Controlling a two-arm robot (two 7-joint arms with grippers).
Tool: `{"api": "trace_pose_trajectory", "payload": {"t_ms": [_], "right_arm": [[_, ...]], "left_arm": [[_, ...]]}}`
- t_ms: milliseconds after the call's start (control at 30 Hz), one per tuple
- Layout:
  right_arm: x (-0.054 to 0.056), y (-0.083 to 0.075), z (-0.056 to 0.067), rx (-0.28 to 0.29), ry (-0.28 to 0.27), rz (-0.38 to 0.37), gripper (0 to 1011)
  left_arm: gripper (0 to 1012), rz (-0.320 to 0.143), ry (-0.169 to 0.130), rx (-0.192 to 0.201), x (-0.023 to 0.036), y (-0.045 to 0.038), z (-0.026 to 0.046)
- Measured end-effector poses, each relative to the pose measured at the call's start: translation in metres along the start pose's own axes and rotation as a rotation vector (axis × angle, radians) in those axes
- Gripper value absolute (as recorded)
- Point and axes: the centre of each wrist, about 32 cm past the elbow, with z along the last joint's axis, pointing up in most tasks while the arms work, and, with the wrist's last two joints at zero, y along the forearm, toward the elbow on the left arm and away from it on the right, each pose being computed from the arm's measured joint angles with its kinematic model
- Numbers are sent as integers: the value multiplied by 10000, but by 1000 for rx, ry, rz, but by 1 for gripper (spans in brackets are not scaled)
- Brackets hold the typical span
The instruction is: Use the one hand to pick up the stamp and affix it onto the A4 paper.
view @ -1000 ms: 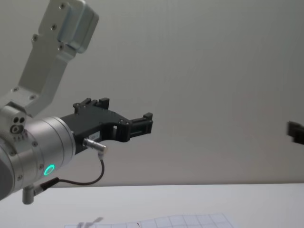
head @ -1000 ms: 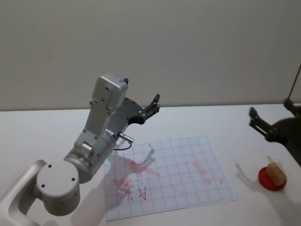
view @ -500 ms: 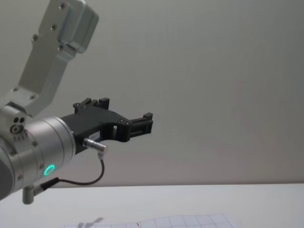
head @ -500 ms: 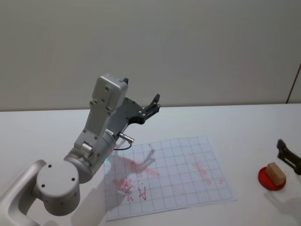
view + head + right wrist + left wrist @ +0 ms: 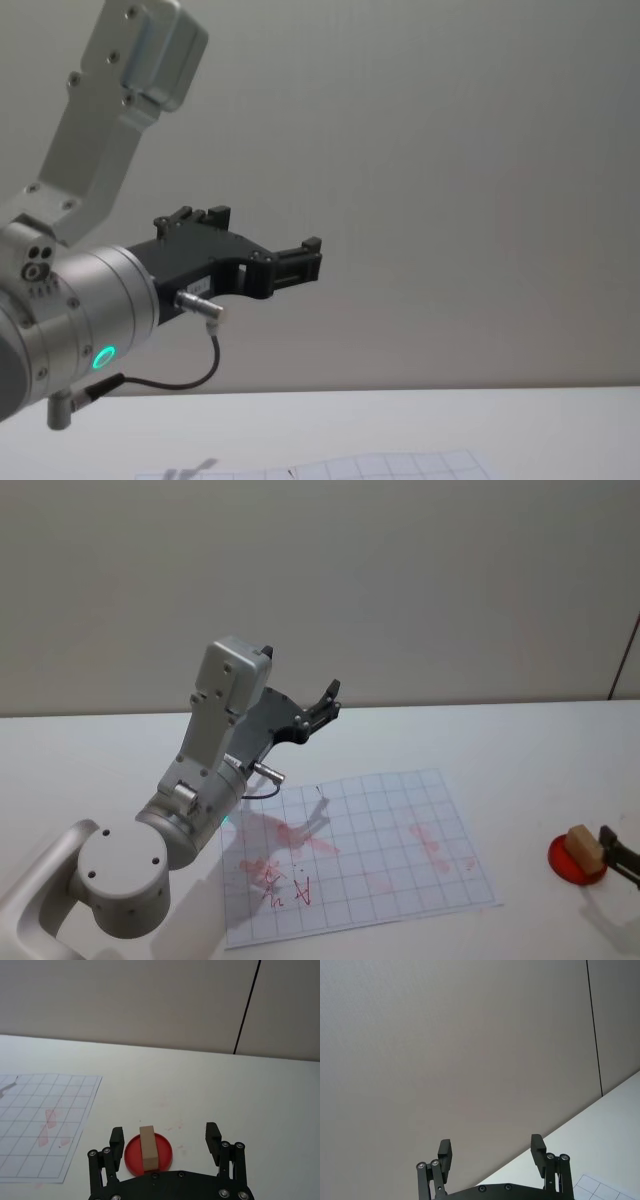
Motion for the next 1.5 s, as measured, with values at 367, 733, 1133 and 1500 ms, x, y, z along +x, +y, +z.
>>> {"api": "trace_pose_trajectory", "payload": {"t_ms": [367,733,1133,1500], "right_arm": [[25,166,-49,-85,-33,45,1001],[37,350,-92,-141,-54,75,1001],[43,504,-116,-171,-67,94,951],[42,559,-122,-182,-71,102,641]], "left_arm": [[1001,0,0,0,0,0,0],[1001,0,0,0,0,0,0],[1001,0,0,0,0,0,0],[1001,0,0,0,0,0,0]]}}
